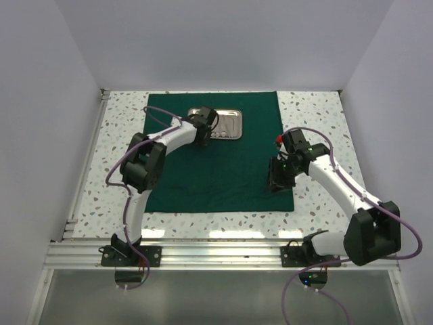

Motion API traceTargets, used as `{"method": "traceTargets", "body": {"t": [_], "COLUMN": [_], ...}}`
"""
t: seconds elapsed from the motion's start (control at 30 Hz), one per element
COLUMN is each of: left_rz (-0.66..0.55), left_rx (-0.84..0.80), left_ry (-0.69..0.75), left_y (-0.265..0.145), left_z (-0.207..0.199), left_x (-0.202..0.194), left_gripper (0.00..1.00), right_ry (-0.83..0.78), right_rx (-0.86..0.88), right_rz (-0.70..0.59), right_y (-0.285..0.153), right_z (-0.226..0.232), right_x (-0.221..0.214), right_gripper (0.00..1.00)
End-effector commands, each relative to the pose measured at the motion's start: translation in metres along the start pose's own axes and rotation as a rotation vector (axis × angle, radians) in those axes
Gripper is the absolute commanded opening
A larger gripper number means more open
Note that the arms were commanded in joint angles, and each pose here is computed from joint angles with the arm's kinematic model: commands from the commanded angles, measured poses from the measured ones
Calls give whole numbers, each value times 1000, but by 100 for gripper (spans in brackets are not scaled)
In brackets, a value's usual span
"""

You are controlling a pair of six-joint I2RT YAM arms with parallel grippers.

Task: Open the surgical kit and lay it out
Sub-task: Move the container from the surgical kit, then pick up the medical item from the container.

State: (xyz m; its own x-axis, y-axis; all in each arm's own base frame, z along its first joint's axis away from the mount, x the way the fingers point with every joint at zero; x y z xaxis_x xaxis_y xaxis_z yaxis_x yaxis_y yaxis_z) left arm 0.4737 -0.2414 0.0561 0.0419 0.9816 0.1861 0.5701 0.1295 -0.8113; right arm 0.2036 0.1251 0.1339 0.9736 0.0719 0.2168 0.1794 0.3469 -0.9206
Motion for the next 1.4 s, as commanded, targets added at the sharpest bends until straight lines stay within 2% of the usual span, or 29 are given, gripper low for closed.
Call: {"method": "traceTargets", "body": {"t": [0.0, 0.2, 0.23, 0.27, 0.3, 0.37, 0.5, 0.63, 0.7, 0.73, 0.83, 0.87, 0.93, 0.97, 1.03, 1.07, 1.1, 1.13, 1.27, 1.37], "left_rz": [20, 40, 44, 55, 76, 87, 133, 153, 133, 138, 137, 140, 184, 174, 125, 92, 82, 51, 6, 6], "left_rx": [-83, -71, -58, -49, -40, -41, -40, -92, -102, -151, -223, -266, -396, -440, -446, -449, -411, -395, -302, -290], "left_ry": [-89, -53, -53, -52, -55, -51, -46, -3, 81, 92, 218, 327, 427, 578, 726, 897, 981, 1127, 1367, 1417], "left_y": [-32, -41, -40, -39, -39, -39, -50, -78, -91, -107, -125, -128, -132, -129, -118, -111, -90, -89, -64, -49], "left_z": [-22, -18, -16, -14, -14, -14, -16, -39, -45, -67, -90, -94, -117, -119, -129, -128, -122, -121, -96, -82], "left_x": [-7, -10, -7, -7, -8, -8, -15, -14, -9, -8, 1, 3, 5, 8, 19, 24, 27, 36, 50, 56], "left_gripper": [0, 0, 4, 12, 25, 33, 59, 62, 63, 63, 62, 61, 61, 60, 60, 60, 59, 59, 55, 54], "right_ry": [-29, -44, -46, -49, -50, -54, -58, -60, -62, -61, -60, -60, -59, -60, -55, -52, -41, -34, 3, 31], "right_rx": [-5, -14, -18, -25, -33, -42, -54, -73, -85, -91, -115, -121, -138, -158, -182, -196, -199, -199, -199, -197], "right_rz": [-28, -60, -63, -68, -73, -75, -76, -73, -69, -67, -65, -65, -67, -79, -83, -103, -94, -108, -108, -100], "right_y": [-10, -17, -18, -18, -19, -19, -19, -18, -18, -18, -18, -19, -22, -25, -27, -32, -31, -36, -34, -31], "right_z": [0, -1, -2, -2, -3, -4, -6, -9, -11, -11, -14, -14, -16, -16, -18, -18, -17, -15, -11, -8], "right_x": [-6, -12, -12, -11, -9, -9, -8, -8, -7, -6, -4, -1, 2, 8, 12, 18, 20, 26, 37, 47], "right_gripper": [36, 36, 36, 36, 36, 36, 36, 37, 37, 37, 37, 37, 37, 38, 38, 38, 38, 38, 39, 38]}}
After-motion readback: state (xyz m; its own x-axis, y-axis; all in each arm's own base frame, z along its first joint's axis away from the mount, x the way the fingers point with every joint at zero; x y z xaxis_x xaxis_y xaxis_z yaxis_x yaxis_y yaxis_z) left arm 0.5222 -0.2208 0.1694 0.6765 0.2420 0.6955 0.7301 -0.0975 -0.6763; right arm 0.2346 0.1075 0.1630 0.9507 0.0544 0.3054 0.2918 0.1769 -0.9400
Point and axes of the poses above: each gripper's point midway between its finger pads, its own y axis out along the fingers, its own z axis along the line the jaws close on, x = y × z, the point moved 3 cm from there along -y, back along the fingers, and after that the axes turned 10 degrees about -y, right-handed, at the moved point
